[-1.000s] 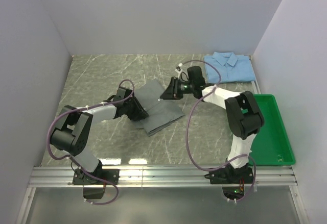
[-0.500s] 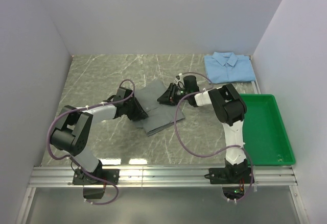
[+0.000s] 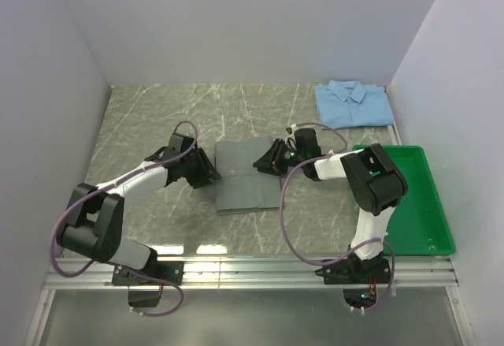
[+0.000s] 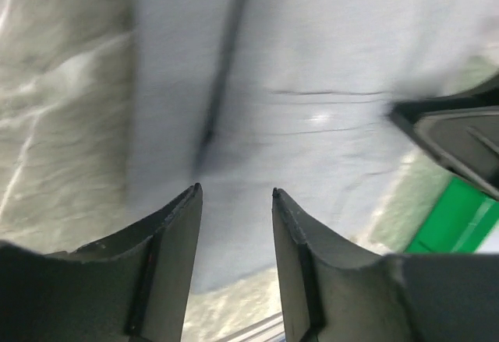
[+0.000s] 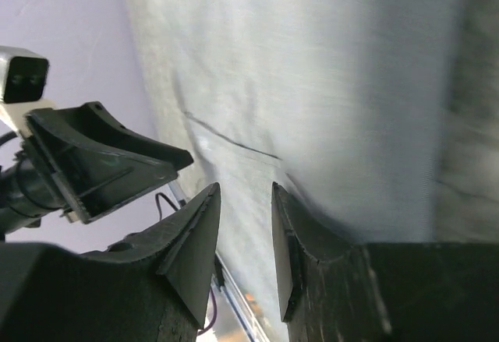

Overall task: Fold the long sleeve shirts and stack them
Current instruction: Fold the shirt

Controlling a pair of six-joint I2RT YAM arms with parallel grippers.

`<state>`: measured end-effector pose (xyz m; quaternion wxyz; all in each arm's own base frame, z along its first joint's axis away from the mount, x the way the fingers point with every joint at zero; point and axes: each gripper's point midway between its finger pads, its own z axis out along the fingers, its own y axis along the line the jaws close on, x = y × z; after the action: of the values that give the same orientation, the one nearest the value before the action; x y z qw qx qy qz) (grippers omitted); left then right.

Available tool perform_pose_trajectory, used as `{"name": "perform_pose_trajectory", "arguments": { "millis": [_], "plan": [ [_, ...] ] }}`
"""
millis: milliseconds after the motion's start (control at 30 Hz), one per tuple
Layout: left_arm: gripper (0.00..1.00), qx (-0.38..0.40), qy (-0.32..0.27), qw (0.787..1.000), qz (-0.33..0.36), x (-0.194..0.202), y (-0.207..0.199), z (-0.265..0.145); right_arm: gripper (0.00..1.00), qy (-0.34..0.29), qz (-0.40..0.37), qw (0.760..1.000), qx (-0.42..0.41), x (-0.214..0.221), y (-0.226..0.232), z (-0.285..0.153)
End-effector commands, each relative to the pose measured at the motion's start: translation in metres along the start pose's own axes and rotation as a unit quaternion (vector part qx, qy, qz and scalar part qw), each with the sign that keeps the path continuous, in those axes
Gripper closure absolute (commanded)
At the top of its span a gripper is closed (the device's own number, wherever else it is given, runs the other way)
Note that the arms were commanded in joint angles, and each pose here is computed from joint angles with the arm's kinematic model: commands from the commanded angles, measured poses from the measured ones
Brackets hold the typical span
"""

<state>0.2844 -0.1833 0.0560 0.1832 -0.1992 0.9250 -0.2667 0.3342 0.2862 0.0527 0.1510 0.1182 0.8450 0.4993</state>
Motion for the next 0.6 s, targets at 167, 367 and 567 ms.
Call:
{"name": "perform_pose_trajectory", "arguments": {
  "millis": [167, 367, 567],
  "plan": [
    [0.53, 0.125, -0.126, 0.983, 0.051, -0.085, -0.109, -0.048, 0.59, -0.082, -0.101, 0.987, -0.092, -0.067, 0.092, -0.016],
    [0.58, 0.115, -0.127, 0.984, 0.04, -0.113, -0.116, 0.007, 0.6, -0.091, -0.094, 0.986, -0.103, -0.101, 0.086, 0.013],
    [0.6, 0.097, -0.115, 0.988, 0.03, -0.133, -0.103, 0.068, 0.6, -0.101, -0.026, 0.99, -0.092, -0.119, 0.034, 0.037]
  ]
}}
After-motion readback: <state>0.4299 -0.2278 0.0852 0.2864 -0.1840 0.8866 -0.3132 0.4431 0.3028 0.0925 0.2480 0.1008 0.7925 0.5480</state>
